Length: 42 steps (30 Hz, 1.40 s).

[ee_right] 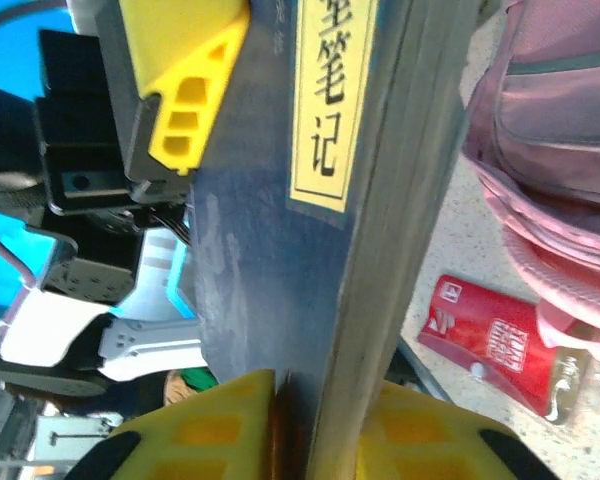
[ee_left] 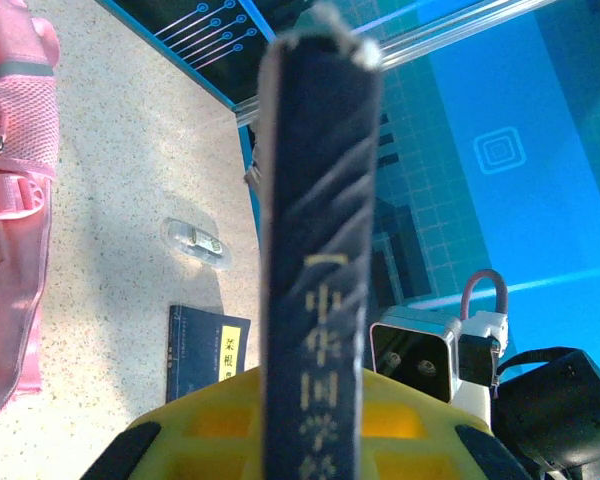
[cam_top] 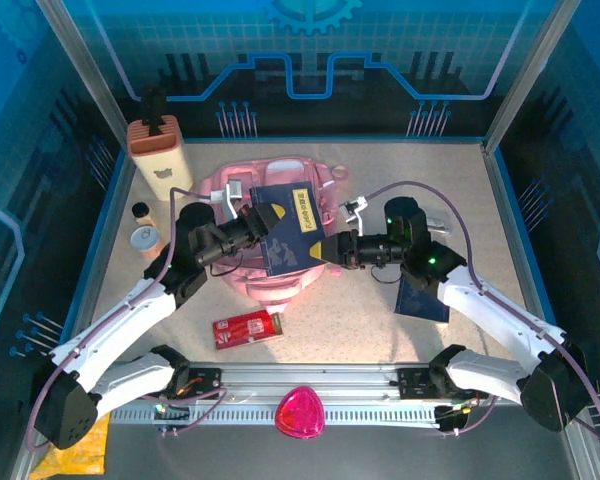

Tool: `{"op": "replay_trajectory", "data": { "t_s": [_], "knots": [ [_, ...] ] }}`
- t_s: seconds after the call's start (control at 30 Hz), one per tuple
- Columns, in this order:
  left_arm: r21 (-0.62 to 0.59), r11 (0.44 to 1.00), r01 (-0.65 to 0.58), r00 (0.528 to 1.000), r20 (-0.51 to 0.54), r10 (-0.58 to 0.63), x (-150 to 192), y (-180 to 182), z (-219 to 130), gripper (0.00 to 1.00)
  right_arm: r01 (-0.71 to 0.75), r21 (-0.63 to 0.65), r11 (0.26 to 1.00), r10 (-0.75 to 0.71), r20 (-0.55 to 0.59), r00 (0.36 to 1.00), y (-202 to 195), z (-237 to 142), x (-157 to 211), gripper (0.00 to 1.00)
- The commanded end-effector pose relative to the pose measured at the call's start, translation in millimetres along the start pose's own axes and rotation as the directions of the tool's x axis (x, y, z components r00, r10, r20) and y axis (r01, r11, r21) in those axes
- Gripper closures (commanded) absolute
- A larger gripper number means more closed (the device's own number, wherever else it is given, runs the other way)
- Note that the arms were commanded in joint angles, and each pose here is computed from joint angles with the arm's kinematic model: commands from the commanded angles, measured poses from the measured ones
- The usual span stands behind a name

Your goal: Pack books, pencil case, and school supplies into a backpack

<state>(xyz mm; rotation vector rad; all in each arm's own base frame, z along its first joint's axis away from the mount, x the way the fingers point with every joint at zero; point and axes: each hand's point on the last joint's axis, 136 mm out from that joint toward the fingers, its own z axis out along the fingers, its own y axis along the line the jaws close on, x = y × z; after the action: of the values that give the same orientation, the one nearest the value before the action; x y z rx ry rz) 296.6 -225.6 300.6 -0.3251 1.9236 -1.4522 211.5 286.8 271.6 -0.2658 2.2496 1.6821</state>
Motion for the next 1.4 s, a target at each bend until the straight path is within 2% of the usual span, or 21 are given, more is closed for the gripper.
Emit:
{"op": "replay_trajectory", "data": {
  "t_s": [0.0,0.07,0.17,0.3,0.43,0.53,0.6,0.73,0.87,1.07,1.2,1.3,1.37],
  "knots": [
    [-0.004,0.999,-0.038,0.999,-0.002,0.038,3.6,2.3,-1.3,1.0,0.024,0.027,0.999,-0.025,0.016,1.0,-6.2,-5.1,2.8,0.9],
    [-0.011,0.999,-0.046,0.999,-0.01,0.046,6.0,5.3,-2.3,0.96,0.031,0.06,0.998,-0.033,0.035,0.999,-10.0,-9.6,2.8,0.98],
    [-0.037,0.997,-0.065,0.998,-0.025,0.064,9.8,11.2,-4.6,0.84,0.043,0.087,0.995,-0.047,0.052,0.998,-12.8,-14.9,3.3,1.0],
    [-0.088,0.99,-0.113,0.992,-0.067,0.108,17.6,20.8,-10.9,0.55,0.033,0.168,0.985,-0.048,0.084,0.995,-26.0,-27.1,3.0,1.0],
    [-0.168,0.964,-0.206,0.976,-0.103,0.19,22.1,32.0,-25.4,0.43,0.006,0.247,0.969,-0.035,0.116,0.993,-42.7,-44.6,5.1,1.0],
    [-0.264,0.909,-0.322,0.945,-0.147,0.292,21.3,46.2,-38.1,0.36,-0.011,0.306,0.952,-0.03,0.13,0.991,-56.1,-57.8,11.2,1.0],
    [-0.349,0.842,-0.411,0.91,-0.21,0.357,19.3,62.2,-44.9,0.34,-0.026,0.353,0.935,-0.024,0.135,0.991,-66.0,-67.2,16.7,1.0],
    [-0.421,0.713,-0.561,0.825,-0.362,0.435,18.7,92.4,-41.6,0.29,-0.052,0.405,0.913,0.0,0.127,0.992,-82.4,-78.5,30.7,1.0],
    [-0.344,0.645,-0.683,0.716,-0.491,0.496,26.8,108.4,-23.8,0.28,-0.092,0.436,0.895,0.033,0.141,0.989,-97.6,-88.5,40.6,1.0],
    [-0.251,0.543,-0.802,0.576,-0.569,0.587,31.3,123.2,6.6,0.28,-0.156,0.422,0.893,0.09,0.172,0.981,-108.3,-99.1,41.8,1.0],
    [-0.2,0.414,-0.888,0.436,-0.65,0.623,39.9,138.6,24.0,0.27,-0.178,0.43,0.885,0.109,0.18,0.978,-114.6,-104.6,39.4,1.0],
    [-0.18,0.323,-0.929,0.349,-0.709,0.612,43.2,153.3,36.2,0.27,-0.189,0.417,0.889,0.119,0.188,0.975,-116.3,-105.8,36.0,1.0],
    [-0.17,0.278,-0.945,0.31,-0.733,0.606,43.8,161.7,44.3,0.27,-0.195,0.412,0.89,0.124,0.192,0.973,-118.1,-105.6,34.6,1.0]
  ]
}}
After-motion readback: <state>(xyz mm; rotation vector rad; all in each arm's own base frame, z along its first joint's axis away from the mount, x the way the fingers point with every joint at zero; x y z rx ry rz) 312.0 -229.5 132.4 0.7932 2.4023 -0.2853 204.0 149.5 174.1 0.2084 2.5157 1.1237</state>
